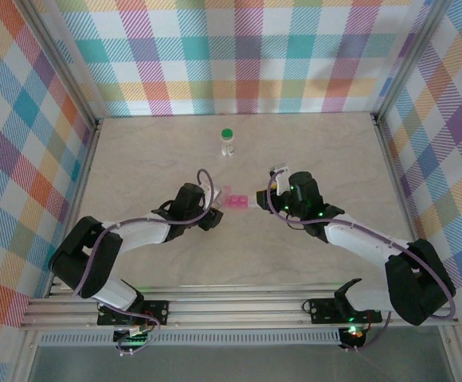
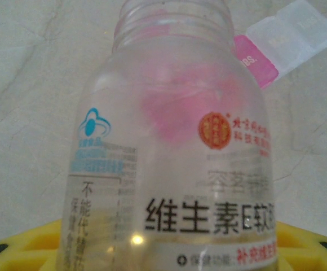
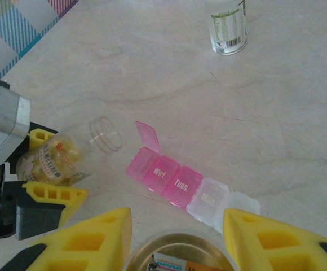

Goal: Sort the pills into containers

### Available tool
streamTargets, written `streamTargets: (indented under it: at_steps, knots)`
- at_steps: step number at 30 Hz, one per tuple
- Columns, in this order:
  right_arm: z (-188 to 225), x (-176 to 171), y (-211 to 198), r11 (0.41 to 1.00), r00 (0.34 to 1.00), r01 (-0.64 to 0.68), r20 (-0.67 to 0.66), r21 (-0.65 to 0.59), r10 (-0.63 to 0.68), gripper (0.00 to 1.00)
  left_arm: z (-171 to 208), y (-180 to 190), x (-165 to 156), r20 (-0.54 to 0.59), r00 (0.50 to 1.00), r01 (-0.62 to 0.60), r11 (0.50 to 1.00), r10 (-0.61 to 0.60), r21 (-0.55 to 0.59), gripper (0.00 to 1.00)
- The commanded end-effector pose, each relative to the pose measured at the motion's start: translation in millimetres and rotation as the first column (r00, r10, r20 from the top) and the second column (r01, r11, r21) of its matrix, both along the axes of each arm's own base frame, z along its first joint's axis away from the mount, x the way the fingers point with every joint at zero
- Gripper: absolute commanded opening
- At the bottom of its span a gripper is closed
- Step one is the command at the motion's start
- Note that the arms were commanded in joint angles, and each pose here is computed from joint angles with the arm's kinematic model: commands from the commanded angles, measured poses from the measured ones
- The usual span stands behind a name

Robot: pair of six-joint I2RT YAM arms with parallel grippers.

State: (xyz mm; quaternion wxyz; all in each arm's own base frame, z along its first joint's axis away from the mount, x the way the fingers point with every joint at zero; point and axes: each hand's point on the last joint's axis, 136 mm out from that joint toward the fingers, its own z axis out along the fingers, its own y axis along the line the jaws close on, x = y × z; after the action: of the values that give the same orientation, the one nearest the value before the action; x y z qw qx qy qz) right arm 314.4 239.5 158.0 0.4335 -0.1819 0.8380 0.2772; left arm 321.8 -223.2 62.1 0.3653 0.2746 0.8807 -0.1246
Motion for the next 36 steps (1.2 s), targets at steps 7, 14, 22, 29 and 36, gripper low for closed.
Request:
streamTargets:
  at_steps: [7,14,22,29,36]
  knots:
    - [5.3,1.8,5.2,1.0,0.999,-0.022,0.027,0.017,0.022,0.2,-4.1,-2.9,3.0,-0.108,0.993,-0.035,0.998,0.042,0.06,0.0]
    - [6.4,1.1,6.0,0.999,0.999,-0.028,0.025,0.023,0.027,0.19,-8.8,-3.0,3.0,-0.161,0.985,-0.041,0.995,0.056,0.096,0.0]
    - [8.7,-0.5,6.7,0.999,0.999,-0.034,0.022,0.03,0.033,0.18,-14.1,-4.6,0.8,-0.22,0.973,-0.037,0.989,0.068,0.143,0.0]
    - [10.7,-1.1,7.9,0.999,0.999,-0.04,0.022,0.035,0.039,0.18,-17.7,2.2,-4.4,-0.255,0.963,-0.031,0.976,0.086,0.214,0.0]
    - [8.6,-1.2,8.4,0.999,0.999,-0.042,0.017,0.033,0.041,0.18,-16.0,2.7,-9.6,-0.293,0.953,0.002,0.971,0.071,0.24,0.0]
